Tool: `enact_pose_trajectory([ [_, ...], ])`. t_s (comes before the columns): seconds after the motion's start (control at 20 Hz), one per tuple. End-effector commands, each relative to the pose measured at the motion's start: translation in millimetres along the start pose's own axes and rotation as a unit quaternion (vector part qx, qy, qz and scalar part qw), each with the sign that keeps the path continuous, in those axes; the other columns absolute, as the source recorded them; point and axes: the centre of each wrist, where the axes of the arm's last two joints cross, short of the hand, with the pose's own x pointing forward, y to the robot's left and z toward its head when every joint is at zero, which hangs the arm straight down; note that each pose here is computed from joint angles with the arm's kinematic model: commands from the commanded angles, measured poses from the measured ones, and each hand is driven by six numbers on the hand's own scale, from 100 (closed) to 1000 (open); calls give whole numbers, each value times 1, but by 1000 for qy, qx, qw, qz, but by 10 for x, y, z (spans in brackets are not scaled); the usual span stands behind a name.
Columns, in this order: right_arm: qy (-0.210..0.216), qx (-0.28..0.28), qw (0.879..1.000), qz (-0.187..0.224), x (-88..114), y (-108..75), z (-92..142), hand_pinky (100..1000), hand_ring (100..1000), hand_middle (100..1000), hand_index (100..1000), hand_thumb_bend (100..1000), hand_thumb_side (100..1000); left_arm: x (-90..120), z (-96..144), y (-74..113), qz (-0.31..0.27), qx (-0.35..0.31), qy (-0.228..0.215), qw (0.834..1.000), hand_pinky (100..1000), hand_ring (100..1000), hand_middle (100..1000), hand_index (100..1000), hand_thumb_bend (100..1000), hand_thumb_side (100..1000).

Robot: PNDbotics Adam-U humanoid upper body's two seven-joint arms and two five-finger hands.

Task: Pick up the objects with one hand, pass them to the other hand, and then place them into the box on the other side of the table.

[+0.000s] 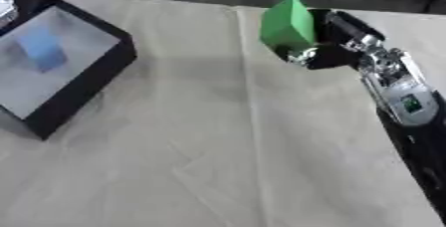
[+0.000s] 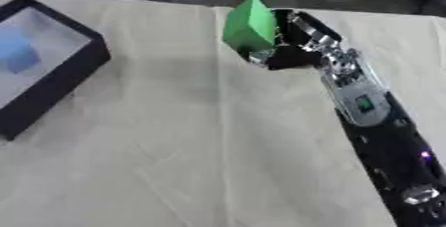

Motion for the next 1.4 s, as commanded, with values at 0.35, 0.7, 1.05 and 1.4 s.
enact_pose_trajectory([
  [0.35,-28,19,999,-8,98,248,-95,695,656,476,486,320,170,255,-201,-133,32,-51,-65,996,729,605,571,724,492,292],
  [0.7,-37,30,998,-30,76,480,-143,695,656,471,483,298,168,395,-309,-300,50,-84,-89,991,718,604,573,724,494,293],
  [1.05,-37,28,998,-43,29,674,-181,697,657,470,486,298,160,527,-395,-412,57,-102,-105,988,715,604,574,724,494,296],
  [1.4,-38,26,998,-51,-2,853,-220,698,657,469,500,289,158,650,-460,-527,43,-119,-120,985,741,613,584,727,508,294],
])
